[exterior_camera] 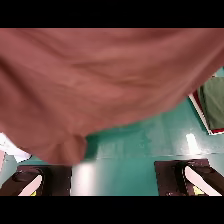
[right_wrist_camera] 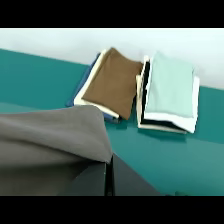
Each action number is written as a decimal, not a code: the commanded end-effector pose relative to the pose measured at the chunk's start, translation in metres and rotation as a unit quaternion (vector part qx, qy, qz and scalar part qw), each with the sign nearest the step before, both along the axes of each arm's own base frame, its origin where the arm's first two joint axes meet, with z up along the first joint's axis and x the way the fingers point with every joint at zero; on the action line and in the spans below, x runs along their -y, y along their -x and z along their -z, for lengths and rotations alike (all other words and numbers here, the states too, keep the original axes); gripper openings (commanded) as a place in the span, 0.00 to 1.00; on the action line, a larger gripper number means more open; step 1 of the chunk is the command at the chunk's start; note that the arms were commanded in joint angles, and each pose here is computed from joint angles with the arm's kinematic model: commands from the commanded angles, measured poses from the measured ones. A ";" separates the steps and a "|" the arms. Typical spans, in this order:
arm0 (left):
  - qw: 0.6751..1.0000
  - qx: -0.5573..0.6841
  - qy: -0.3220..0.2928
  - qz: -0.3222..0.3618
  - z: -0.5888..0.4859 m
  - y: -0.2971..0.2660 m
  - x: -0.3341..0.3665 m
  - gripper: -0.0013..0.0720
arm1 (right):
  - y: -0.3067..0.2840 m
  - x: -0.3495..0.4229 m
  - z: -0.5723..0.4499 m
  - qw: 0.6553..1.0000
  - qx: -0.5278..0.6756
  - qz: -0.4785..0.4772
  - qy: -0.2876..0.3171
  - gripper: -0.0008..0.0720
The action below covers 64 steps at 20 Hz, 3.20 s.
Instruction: Fold the shirts.
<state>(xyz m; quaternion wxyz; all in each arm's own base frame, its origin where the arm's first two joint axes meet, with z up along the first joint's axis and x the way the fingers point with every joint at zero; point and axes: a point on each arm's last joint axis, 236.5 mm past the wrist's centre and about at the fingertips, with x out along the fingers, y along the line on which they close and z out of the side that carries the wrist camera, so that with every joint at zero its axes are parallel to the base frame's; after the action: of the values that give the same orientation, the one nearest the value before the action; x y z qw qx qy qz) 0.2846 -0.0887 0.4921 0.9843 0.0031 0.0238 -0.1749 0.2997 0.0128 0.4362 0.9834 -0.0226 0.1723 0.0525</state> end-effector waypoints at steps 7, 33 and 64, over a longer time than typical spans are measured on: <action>0.902 -0.428 -0.050 0.016 0.352 -0.204 0.030 0.06 | -0.141 -0.006 0.254 0.930 -0.366 -0.034 -0.027 0.03; 0.782 -0.622 0.034 -0.020 0.496 -0.016 -0.019 0.74 | 0.106 0.069 0.513 0.739 -0.569 0.139 -0.333 0.71; 0.777 -0.616 0.122 -0.034 0.565 -0.002 0.001 0.74 | 0.016 -0.019 0.469 0.830 -0.508 -0.031 -0.226 0.04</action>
<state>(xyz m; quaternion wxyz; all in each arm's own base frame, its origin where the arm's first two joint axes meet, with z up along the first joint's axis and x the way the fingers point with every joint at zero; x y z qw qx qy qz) 0.2817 -0.0864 -0.0736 0.7513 -0.2147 0.6152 -0.1044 0.2840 0.0312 -0.0337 0.7328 0.2250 0.6303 0.1232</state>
